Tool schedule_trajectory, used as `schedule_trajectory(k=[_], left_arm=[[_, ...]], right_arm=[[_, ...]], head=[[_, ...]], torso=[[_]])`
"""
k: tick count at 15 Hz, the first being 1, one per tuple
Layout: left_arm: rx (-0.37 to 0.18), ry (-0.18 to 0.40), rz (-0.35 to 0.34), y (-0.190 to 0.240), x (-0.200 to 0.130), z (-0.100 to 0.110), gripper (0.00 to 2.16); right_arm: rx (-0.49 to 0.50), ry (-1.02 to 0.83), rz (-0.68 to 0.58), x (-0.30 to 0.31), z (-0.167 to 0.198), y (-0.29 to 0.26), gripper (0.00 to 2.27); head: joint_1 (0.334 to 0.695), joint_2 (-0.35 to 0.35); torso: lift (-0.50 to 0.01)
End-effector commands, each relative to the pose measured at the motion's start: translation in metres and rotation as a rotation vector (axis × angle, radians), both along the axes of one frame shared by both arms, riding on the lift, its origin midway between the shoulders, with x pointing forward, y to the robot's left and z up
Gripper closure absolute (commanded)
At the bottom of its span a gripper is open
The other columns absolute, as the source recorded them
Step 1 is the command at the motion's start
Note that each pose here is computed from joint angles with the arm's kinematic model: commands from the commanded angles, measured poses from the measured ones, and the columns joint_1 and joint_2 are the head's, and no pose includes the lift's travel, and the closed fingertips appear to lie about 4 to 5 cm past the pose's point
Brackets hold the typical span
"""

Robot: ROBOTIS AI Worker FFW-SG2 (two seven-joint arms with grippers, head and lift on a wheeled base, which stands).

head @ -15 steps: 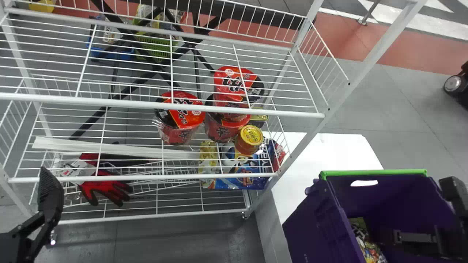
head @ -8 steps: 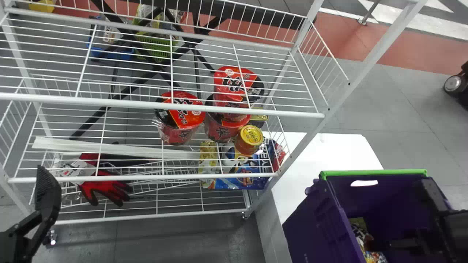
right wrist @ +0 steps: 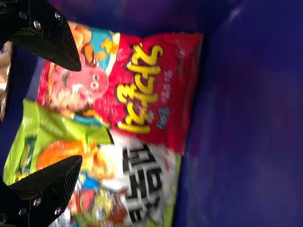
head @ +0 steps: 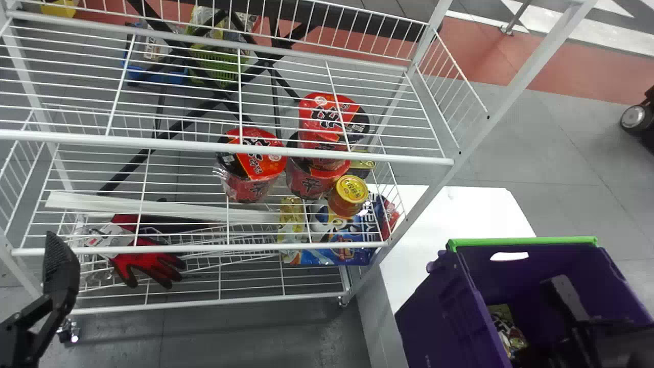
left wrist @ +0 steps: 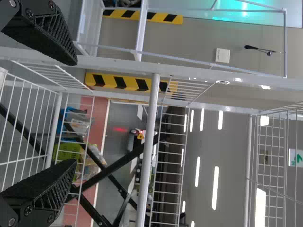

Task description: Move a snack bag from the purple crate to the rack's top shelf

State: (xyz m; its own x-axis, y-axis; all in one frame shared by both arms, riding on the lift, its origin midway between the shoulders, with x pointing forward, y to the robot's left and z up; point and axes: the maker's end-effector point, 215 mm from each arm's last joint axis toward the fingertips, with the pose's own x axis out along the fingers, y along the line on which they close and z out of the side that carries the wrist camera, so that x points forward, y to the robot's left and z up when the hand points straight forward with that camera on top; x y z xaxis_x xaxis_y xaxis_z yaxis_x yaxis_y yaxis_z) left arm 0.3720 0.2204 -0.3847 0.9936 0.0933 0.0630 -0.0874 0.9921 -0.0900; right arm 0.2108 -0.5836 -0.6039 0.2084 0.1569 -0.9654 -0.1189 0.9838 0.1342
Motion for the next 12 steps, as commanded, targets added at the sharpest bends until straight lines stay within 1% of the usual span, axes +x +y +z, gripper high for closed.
schedule_trajectory(k=[1, 3, 6, 10, 12], left_arm=[[0.005, 0.011, 0.009, 0.008, 0.0, -0.007, 0.08], [0.003, 0.018, 0.011, 0.02, 0.002, -0.014, 0.08], [0.007, 0.018, -0.002, 0.024, 0.008, -0.021, 0.08], [-0.005, 0.01, -0.009, 0.016, 0.006, -0.016, 0.08], [-0.008, 0.013, -0.007, 0.014, 0.004, -0.016, 0.08]], right_arm=[[0.037, -0.028, -0.04, -0.015, -0.014, 0.007, 0.16], [0.079, -0.048, -0.105, -0.024, -0.023, 0.016, 0.16], [0.09, -0.066, -0.15, -0.026, -0.029, 0.02, 0.17], [0.108, -0.078, -0.17, -0.023, -0.029, 0.023, 0.17], [0.12, -0.048, -0.179, -0.024, -0.033, 0.031, 0.17]], head=[[0.695, -0.35], [0.695, -0.35], [0.695, -0.35], [0.695, -0.35], [0.695, -0.35]], torso=[[-0.462], [-0.462], [-0.462], [-0.462], [-0.462]])
